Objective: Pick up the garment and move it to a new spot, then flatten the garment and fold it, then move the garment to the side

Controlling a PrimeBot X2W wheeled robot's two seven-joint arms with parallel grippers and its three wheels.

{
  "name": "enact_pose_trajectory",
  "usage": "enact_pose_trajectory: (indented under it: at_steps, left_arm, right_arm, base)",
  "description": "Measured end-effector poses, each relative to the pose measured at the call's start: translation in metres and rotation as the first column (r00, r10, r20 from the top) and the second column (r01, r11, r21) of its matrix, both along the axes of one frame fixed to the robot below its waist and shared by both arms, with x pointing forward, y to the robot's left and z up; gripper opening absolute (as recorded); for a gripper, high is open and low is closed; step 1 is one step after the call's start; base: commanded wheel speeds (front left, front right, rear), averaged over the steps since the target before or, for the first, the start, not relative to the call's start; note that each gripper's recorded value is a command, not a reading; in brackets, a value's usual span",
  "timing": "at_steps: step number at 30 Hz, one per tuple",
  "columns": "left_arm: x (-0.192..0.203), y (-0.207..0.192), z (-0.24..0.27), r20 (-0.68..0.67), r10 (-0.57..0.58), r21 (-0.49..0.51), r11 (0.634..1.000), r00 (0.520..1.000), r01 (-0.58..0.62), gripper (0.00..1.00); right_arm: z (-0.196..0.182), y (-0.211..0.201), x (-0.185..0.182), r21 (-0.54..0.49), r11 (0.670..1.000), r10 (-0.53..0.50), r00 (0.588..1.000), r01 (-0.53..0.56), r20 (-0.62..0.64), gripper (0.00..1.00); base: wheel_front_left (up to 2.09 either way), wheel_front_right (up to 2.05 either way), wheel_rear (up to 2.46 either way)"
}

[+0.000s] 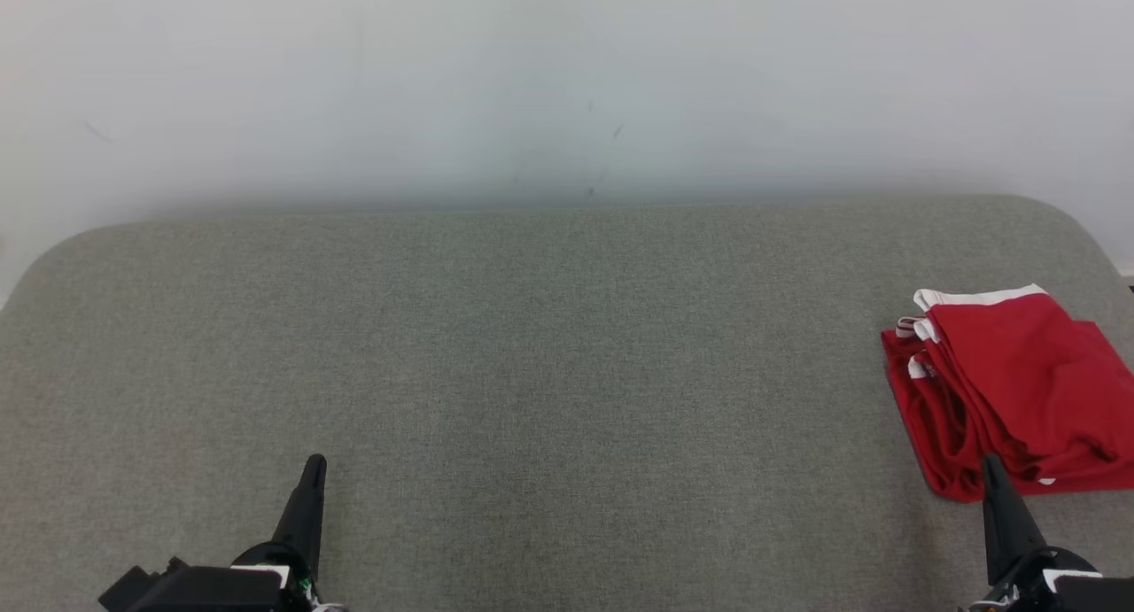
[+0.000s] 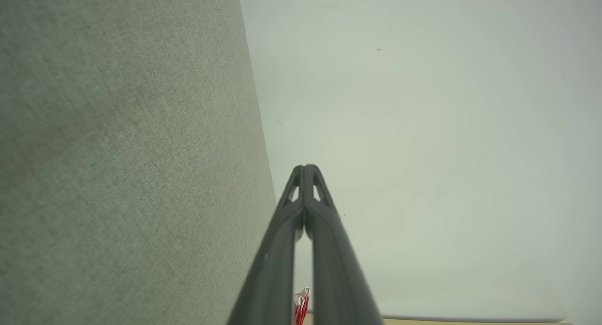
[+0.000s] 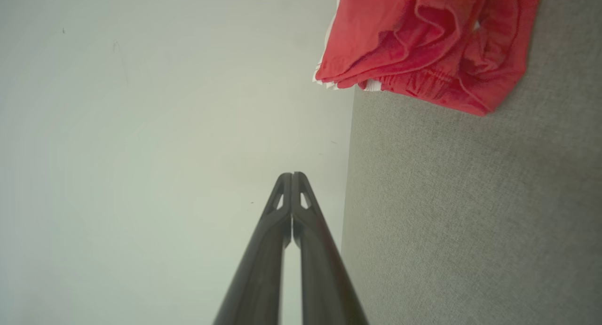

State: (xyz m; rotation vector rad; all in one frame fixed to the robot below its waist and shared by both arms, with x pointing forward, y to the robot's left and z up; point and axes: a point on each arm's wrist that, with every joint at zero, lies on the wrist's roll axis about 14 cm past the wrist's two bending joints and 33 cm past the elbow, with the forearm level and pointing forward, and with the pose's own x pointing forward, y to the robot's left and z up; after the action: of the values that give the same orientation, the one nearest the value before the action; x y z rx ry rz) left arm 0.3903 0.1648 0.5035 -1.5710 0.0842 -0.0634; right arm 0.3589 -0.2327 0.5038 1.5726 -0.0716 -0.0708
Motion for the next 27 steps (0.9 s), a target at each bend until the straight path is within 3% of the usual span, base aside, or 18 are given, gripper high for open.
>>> enact_pose_trajectory:
  at_steps: [27]
  left_arm:
    - [0.0000, 0.0000, 0.0000, 0.000, 0.000, 0.000, 1.000, 1.000, 0.000, 0.00]
  right_arm:
    - [0.0000, 0.0001, 0.0000, 0.000, 1.000, 0.000, 1.000, 0.000, 0.000, 0.00]
  base:
    - [0.00, 0.00, 0.00]
